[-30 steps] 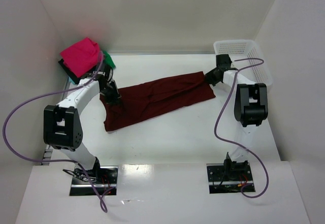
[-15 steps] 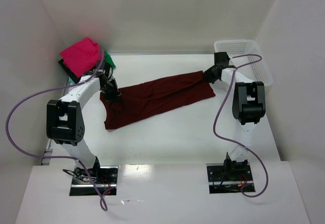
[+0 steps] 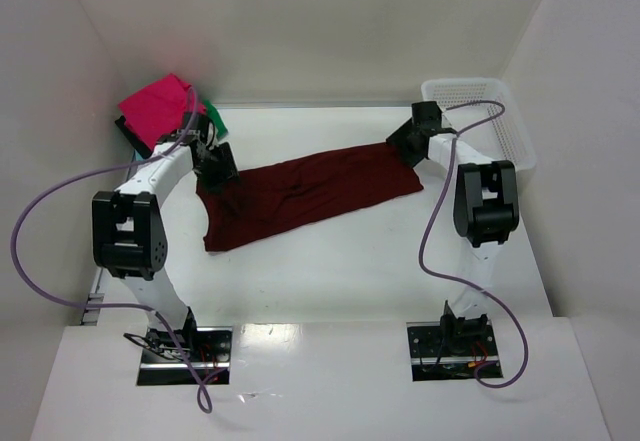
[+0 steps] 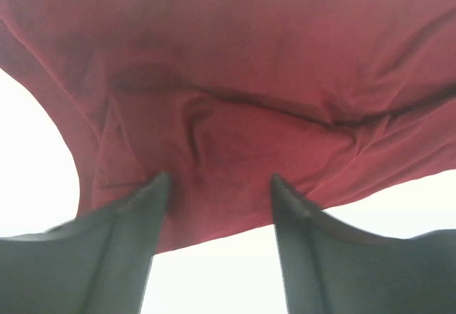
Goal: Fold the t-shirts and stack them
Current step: Fold the other side of the tshirt into a rectangle
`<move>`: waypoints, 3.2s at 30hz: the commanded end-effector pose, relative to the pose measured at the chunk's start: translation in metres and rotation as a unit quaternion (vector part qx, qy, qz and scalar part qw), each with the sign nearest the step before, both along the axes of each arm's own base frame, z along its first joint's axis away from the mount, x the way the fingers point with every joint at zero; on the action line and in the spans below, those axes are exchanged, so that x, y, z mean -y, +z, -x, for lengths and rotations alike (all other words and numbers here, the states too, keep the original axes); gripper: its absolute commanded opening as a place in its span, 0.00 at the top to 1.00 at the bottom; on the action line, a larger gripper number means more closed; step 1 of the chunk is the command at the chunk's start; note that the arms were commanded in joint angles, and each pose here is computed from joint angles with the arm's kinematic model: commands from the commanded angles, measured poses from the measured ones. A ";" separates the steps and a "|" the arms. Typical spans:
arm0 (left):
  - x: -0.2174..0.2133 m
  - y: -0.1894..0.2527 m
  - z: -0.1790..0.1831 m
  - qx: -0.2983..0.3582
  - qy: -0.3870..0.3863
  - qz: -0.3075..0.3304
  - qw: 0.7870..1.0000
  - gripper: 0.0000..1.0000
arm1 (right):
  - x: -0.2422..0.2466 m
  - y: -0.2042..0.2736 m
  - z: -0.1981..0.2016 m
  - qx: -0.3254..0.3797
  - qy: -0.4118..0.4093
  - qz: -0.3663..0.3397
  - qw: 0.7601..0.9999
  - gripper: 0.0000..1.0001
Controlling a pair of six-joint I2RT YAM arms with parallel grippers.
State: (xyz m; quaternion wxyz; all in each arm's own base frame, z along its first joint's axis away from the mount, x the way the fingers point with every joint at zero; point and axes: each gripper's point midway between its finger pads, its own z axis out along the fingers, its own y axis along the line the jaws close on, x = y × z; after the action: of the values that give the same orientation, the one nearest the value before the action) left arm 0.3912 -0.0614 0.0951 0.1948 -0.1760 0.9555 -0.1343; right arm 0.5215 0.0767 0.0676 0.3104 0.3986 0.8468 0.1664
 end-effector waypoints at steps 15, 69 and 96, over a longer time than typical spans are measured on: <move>-0.022 0.031 0.028 0.037 0.049 -0.041 0.997 0.03 | -0.210 0.064 0.058 0.068 0.243 -0.056 0.966 0.32; -0.043 -0.047 0.036 -0.010 0.040 0.045 0.998 0.61 | -0.381 -0.016 0.204 -0.021 0.445 -0.152 0.882 0.69; -0.043 -0.050 0.043 -0.021 0.034 0.061 0.997 0.36 | -0.365 0.013 0.140 0.033 0.405 -0.091 0.909 1.00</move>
State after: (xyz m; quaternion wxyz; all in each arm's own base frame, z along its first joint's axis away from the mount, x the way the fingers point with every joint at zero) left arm 0.3495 -0.0170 0.0481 0.1713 -0.2224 0.9441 -0.1731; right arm 0.3620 0.4476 0.0807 0.1903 0.0383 0.9065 0.3749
